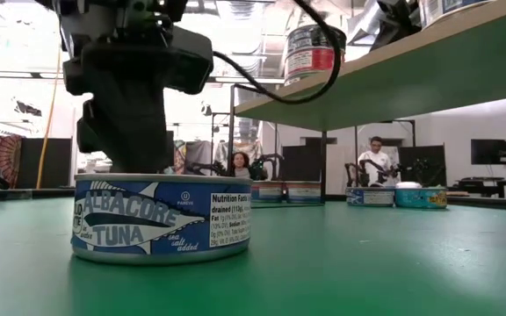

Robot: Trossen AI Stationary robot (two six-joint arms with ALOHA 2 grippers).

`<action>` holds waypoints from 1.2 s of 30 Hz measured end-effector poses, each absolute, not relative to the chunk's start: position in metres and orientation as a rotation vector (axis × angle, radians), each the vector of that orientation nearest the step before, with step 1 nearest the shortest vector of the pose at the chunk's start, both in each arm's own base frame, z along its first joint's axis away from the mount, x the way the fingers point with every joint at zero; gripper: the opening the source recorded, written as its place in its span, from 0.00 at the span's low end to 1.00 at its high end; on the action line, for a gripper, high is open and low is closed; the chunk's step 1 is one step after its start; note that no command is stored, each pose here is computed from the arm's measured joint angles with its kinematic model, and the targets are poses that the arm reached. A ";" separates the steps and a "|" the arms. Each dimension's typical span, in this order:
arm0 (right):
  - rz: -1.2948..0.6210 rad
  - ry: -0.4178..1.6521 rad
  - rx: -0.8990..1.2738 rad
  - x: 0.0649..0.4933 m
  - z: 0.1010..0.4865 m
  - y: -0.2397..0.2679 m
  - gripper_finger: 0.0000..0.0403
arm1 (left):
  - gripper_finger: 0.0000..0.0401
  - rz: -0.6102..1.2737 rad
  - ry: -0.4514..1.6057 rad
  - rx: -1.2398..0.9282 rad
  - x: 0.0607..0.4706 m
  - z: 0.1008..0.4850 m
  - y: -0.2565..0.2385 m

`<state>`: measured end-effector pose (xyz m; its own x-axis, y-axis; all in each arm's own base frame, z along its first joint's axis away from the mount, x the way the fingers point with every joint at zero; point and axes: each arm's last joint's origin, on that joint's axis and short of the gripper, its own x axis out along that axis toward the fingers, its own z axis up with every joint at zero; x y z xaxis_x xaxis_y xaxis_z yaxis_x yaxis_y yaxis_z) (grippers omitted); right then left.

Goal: Stack canned seafood by type on shelf
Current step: Stack the blue tuna can on top of the other blue tuna can on the shelf

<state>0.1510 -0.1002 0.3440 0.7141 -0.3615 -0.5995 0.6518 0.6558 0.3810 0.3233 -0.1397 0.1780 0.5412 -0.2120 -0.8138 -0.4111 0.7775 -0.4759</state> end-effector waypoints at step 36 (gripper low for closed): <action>-0.579 0.511 0.626 0.151 0.344 -0.099 0.70 | 0.13 0.257 0.897 -0.777 0.253 0.246 -0.114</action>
